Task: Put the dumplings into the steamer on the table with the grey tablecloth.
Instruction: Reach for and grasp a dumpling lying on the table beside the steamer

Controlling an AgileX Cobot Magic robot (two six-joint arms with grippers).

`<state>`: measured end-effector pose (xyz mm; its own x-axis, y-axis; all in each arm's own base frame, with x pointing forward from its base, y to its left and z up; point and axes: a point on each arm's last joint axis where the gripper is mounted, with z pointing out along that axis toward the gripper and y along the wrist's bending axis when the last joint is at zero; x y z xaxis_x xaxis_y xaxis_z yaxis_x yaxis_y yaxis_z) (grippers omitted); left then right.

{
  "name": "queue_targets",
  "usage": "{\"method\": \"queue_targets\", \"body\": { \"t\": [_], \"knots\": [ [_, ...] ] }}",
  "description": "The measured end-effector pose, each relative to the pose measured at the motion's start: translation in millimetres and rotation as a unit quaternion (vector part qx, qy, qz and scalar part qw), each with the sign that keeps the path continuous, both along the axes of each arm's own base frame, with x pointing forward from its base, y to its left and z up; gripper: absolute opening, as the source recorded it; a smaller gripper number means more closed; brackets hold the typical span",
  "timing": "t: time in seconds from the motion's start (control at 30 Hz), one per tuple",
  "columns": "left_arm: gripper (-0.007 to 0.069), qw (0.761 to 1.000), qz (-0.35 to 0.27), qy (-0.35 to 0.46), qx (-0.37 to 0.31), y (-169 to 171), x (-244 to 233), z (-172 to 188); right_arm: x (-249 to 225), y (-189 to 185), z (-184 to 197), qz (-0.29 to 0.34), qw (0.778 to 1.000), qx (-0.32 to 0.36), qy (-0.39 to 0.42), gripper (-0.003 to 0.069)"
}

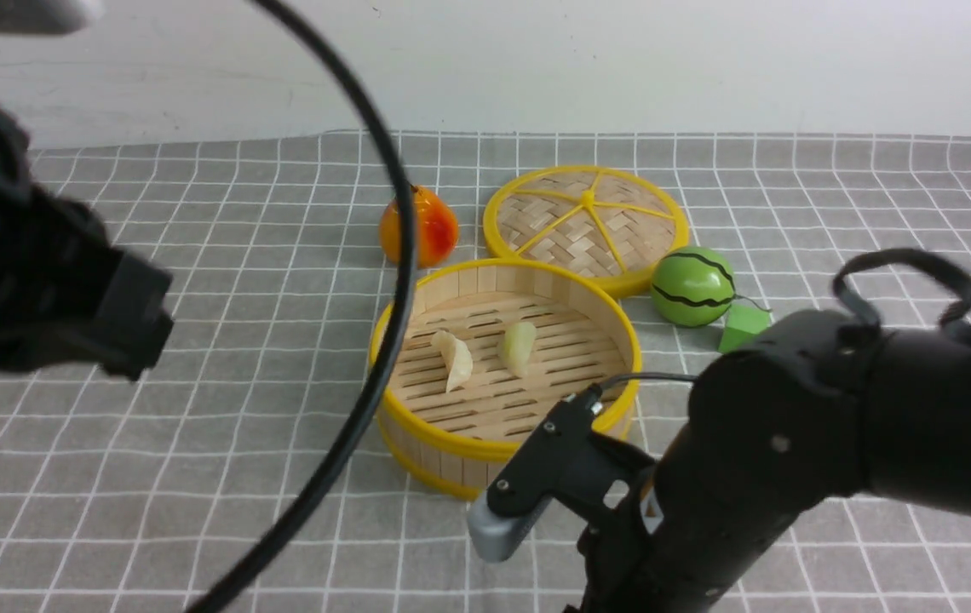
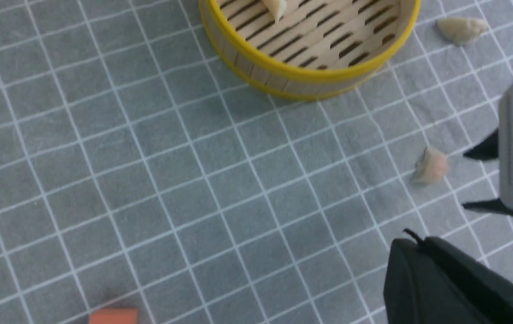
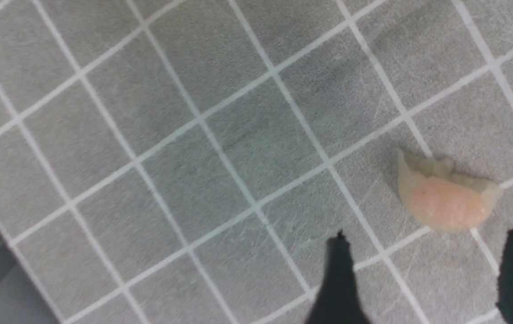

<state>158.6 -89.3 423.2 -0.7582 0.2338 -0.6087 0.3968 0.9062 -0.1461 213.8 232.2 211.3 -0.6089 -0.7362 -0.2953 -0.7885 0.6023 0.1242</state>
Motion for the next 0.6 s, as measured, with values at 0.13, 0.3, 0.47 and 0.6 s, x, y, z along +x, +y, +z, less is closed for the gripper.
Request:
{"method": "queue_targets", "body": {
  "t": [0.13,0.3,0.47,0.6],
  "knots": [
    [-0.0014,1.0,0.003,-0.004,0.014,14,-22,-13,12,9,-37,-0.028,0.999,-0.023,0.014,0.067],
    [-0.0014,1.0,0.005,-0.009,0.018,19,-29,-16,19,12,-52,-0.054,0.998,-0.036,0.017,0.0637],
    [-0.0014,1.0,0.005,-0.008,0.017,19,-29,-17,21,11,-52,-0.064,0.997,-0.039,0.013,0.0505],
    [-0.0014,1.0,0.004,-0.006,0.014,18,-30,-17,21,11,-50,-0.068,0.997,-0.036,0.011,0.039]
  ]
}}
